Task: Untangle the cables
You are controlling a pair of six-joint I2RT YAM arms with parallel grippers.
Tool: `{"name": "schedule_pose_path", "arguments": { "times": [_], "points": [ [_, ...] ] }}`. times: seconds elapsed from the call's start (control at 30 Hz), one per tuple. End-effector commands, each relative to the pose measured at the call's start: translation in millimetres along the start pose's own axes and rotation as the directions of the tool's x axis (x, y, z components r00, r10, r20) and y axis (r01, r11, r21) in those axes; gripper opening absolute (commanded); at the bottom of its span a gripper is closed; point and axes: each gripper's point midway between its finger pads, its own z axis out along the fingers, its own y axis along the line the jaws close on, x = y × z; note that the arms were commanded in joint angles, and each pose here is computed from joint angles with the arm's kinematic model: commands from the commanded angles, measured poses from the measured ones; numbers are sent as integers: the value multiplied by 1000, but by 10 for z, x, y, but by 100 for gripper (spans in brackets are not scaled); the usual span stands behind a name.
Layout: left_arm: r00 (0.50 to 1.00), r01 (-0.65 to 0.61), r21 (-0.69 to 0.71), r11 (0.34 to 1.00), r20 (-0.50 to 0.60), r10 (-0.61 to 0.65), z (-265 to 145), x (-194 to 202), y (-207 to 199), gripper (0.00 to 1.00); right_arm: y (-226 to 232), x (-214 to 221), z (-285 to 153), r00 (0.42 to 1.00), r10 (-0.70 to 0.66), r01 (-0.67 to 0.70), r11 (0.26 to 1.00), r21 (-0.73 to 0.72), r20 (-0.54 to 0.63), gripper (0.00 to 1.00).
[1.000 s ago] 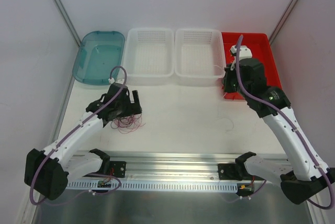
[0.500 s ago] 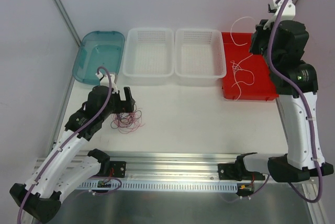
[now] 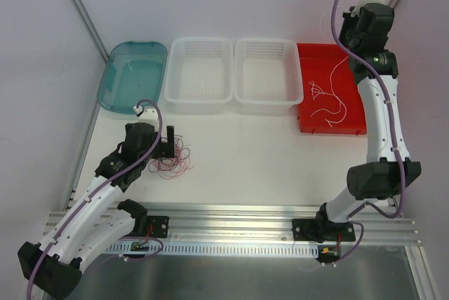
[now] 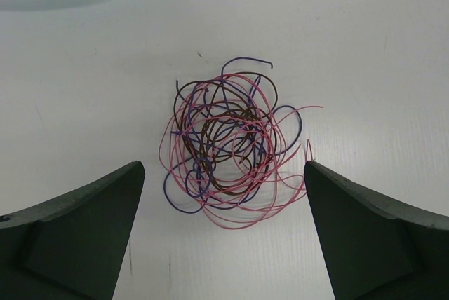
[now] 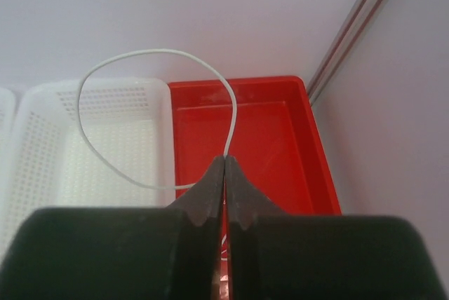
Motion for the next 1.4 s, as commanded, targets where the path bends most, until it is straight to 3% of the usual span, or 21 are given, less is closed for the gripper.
{"name": "schedule_pose_path", "arguments": {
  "times": [0.0, 0.17, 0.23, 0.27, 0.33, 0.37, 0.47, 0.67, 0.8, 0.9, 1.13, 1.37],
  "points": [
    [999, -17, -38, 999, 31, 18, 35, -102, 66, 99, -166, 138, 360, 1000, 5, -6, 999, 39, 18, 1],
    [999, -28, -40, 999, 14, 29, 67, -56, 66, 99, -445, 880, 738, 985, 69, -44, 987, 157, -161, 1],
    [999, -31, -43, 999, 7, 31, 76, -43, 68, 99, -504, 1207, 847, 964, 115, -70, 980, 187, -241, 9],
    [1000, -31, -42, 999, 2, 31, 83, -35, 65, 99, -475, 1234, 883, 957, 131, -91, 983, 162, -260, 23],
    [999, -35, -42, 999, -5, 35, 96, -25, 61, 99, -454, 1417, 870, 927, 168, -119, 980, 160, -335, 36],
    [999, -36, -37, 999, -10, 35, 102, -21, 49, 99, -443, 1441, 873, 920, 173, -126, 980, 153, -351, 52],
    [999, -35, -24, 999, -21, 35, 115, 5, 21, 99, -368, 1364, 717, 914, 206, -171, 977, 128, -349, 78],
    [999, -29, -11, 1000, -43, 28, 146, 44, -16, 99, -88, 1387, 156, 887, 272, -278, 960, 39, -374, 97],
    [997, -16, -10, 1000, -75, 15, 193, 88, -45, 99, 173, 1327, -453, 888, 291, -338, 938, -75, -357, 99],
    [995, 10, -6, 1000, -96, -10, 203, 119, -75, 99, 414, 1603, -766, 860, 296, -379, 916, -132, -416, 100],
    [982, 103, -47, 994, -155, -109, 290, 183, -120, 99, 997, 1868, -1629, 865, 222, -400, 847, -351, -450, 100],
    [925, 226, -147, 963, -276, -260, 539, 428, -223, 99, 1328, 2231, -2159, 860, 171, -421, 770, -480, -481, 99]
  ]
}}
